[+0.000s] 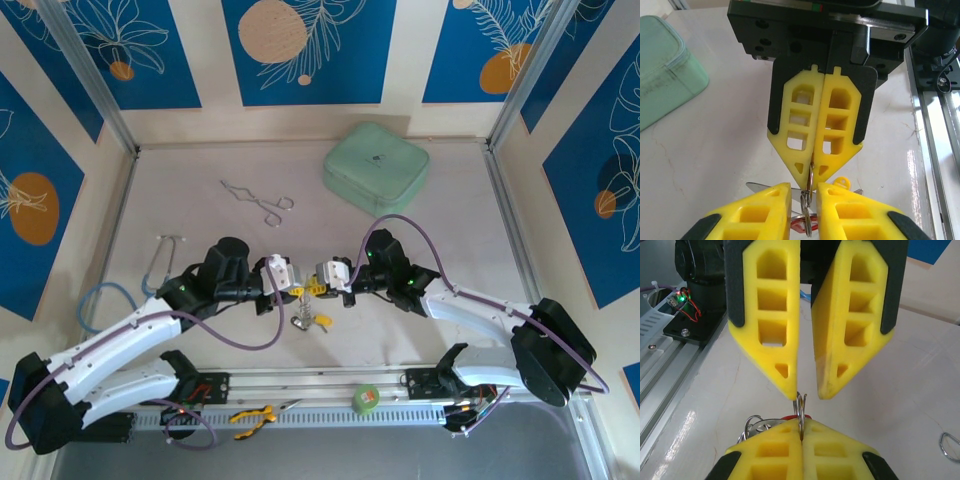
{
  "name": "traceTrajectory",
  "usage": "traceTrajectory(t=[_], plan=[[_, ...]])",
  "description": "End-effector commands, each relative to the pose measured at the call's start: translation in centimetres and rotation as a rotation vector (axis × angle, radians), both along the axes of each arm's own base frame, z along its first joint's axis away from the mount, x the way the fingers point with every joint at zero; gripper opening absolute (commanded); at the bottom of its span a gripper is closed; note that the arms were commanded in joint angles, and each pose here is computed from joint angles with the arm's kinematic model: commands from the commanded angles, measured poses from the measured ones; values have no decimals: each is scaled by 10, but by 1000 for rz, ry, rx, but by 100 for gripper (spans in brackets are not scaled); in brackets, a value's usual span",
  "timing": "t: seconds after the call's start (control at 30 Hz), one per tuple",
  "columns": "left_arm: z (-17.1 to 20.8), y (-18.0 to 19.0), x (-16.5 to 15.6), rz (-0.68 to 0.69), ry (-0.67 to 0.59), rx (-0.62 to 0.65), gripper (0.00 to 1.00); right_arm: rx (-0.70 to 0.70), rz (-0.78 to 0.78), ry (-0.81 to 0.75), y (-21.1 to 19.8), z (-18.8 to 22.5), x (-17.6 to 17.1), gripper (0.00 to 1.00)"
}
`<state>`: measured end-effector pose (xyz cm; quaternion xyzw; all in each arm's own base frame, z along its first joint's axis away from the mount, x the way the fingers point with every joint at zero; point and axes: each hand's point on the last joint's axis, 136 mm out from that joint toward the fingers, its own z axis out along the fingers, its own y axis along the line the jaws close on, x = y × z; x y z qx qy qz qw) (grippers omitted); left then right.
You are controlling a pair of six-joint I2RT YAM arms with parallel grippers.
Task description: Put the keys on the keyring
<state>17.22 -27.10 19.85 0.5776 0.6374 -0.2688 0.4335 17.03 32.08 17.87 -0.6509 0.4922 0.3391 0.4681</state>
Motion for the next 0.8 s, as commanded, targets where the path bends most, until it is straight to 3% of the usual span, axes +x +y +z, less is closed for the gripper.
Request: traceTrajectory(t=[0.0, 0.13, 0.43, 0.57, 0.67, 0.77], plan=[[-1, -1, -1, -23, 0, -1, 21, 39, 27, -27, 7, 20, -1, 0], [-4, -2, -3, -35, 7, 4, 21, 43, 30, -28, 8, 22, -1, 0], [-1, -6, -2, -44, 9, -20, 1, 46, 41, -28, 10, 24, -3, 0], [2, -6, -2, -35, 14, -27, 0, 45, 2, -36, 11, 23, 5, 0], [3, -2, 6, 35, 16, -31, 0, 49, -93, -33, 7, 23, 21, 27], [8, 8, 24, 193, 35, -57, 0, 50, -170, 7, -2, 24, 36, 36]])
